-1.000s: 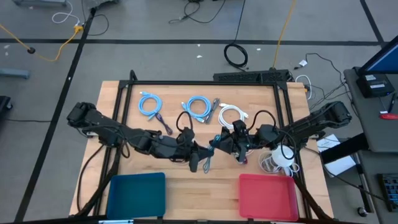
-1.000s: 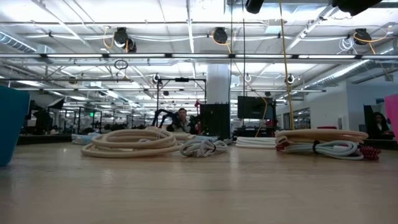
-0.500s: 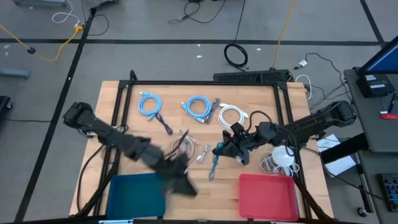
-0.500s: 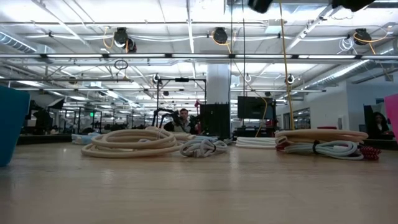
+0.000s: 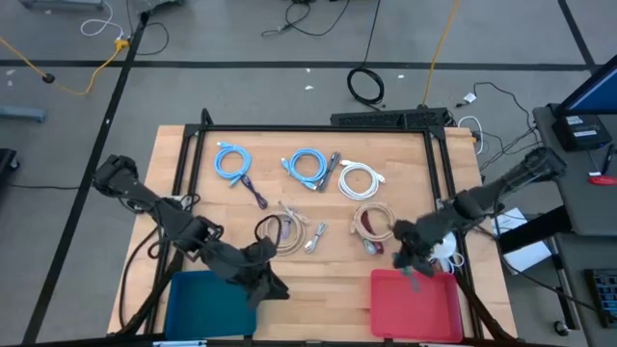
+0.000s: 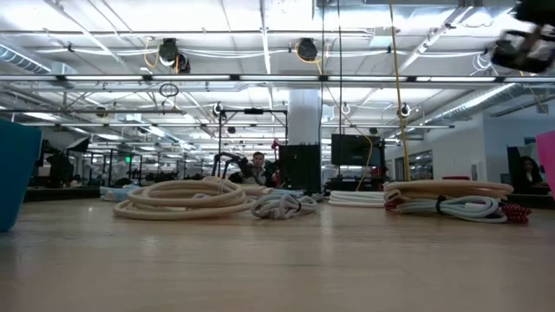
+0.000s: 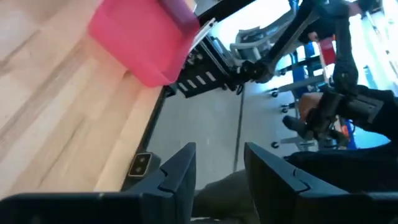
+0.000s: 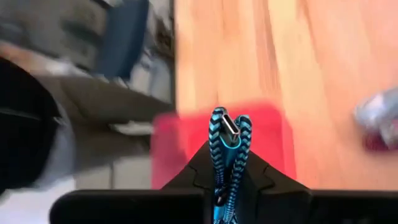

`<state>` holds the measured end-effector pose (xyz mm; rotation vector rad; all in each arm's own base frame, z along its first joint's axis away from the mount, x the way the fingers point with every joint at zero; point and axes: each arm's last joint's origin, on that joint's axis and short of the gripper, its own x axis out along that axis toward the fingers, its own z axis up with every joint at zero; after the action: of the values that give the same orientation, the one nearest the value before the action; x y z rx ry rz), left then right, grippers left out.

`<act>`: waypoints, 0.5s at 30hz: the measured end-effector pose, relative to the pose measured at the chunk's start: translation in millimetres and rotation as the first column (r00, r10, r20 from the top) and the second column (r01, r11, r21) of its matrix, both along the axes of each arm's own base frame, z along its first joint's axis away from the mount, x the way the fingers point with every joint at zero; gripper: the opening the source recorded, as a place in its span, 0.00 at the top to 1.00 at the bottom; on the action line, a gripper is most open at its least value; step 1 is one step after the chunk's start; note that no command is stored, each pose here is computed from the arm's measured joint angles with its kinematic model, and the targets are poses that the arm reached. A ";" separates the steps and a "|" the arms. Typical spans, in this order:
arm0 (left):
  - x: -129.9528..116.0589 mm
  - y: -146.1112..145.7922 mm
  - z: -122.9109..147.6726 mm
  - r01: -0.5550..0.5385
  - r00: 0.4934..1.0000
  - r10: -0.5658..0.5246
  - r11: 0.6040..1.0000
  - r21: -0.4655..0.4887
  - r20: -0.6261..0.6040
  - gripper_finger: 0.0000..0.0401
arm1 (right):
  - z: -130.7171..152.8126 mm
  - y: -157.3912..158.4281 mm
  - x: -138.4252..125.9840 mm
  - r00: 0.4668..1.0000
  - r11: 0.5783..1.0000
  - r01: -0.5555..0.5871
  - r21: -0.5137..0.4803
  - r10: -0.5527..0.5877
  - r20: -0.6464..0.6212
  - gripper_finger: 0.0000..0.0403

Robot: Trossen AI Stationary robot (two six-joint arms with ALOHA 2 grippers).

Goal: Pick & Place USB Port
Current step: Put the blue and black charger cable into the pink bin

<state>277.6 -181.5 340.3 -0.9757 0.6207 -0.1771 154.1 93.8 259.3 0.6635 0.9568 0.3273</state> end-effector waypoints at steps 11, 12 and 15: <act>1.4 12.2 -10.4 -0.032 0.993 0.036 0.999 0.040 -0.115 0.66 | -51.6 64.4 -10.6 0.952 0.953 -0.230 -0.197 0.178 -0.248 0.97; 2.3 13.9 -10.6 -0.038 0.992 0.042 0.998 0.042 -0.117 0.66 | -57.1 69.1 -10.9 0.944 0.943 -0.253 -0.215 0.192 -0.269 0.97; 4.1 17.5 -11.1 -0.049 0.991 0.054 0.998 0.045 -0.122 0.66 | -67.8 80.4 -9.1 0.925 0.917 -0.308 -0.254 0.226 -0.306 0.97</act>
<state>281.6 -164.0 329.2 -0.9662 0.7084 -0.0581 144.9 174.2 191.5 0.2998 1.3369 0.3315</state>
